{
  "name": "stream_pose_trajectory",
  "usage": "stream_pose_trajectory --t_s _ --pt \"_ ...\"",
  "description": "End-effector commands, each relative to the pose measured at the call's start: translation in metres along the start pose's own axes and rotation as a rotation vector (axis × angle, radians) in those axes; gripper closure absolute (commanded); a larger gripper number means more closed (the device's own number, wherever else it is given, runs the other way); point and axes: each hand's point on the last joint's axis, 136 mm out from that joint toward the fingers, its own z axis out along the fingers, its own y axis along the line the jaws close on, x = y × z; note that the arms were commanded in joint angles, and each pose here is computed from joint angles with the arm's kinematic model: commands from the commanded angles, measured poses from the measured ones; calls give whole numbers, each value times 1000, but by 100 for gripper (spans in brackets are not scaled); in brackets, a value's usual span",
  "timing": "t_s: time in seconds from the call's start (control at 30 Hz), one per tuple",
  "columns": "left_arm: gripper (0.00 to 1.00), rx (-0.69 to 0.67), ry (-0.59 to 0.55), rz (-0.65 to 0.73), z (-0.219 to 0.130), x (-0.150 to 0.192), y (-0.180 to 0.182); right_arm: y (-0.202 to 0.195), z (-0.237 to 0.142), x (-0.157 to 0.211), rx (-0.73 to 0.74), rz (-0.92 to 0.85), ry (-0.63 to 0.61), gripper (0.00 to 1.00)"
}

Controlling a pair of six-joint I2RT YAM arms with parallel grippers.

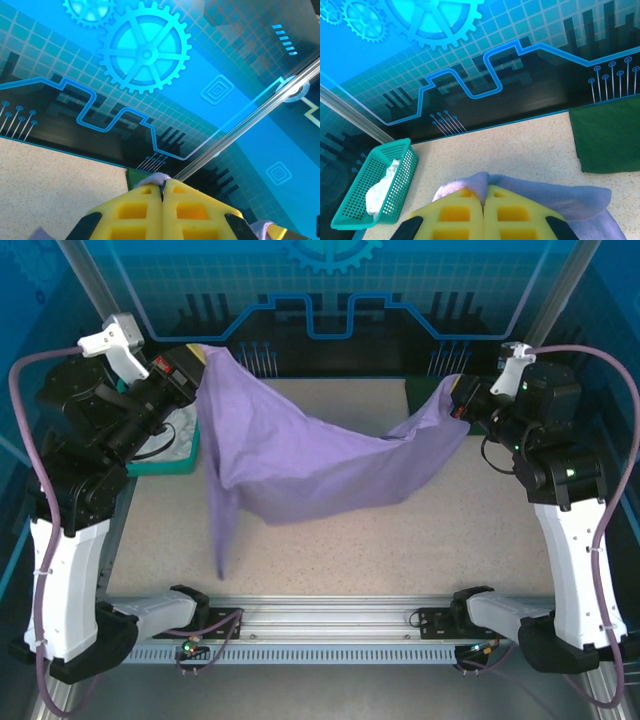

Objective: Fold and stack the t-shirts

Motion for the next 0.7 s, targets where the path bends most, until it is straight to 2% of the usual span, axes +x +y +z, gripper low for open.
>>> stream_pose_trajectory --t_s 0.0,0.1,0.23,0.47,0.6,0.67 --pt "100 -12 -43 43 -14 -9 0 -5 -11 -8 33 -22 -32 100" --pt "100 -61 -30 52 0 0 15 -12 1 -2 57 -17 -10 100" --pt "100 -142 9 74 35 14 39 -20 32 4 82 -15 27 100" --pt "100 -209 91 -26 132 21 89 -35 130 -5 132 18 94 100" --pt "100 -189 125 -54 195 12 106 -49 188 -26 161 47 99 100" --pt "100 -141 109 -45 217 -9 99 -47 205 -56 135 71 66 100"
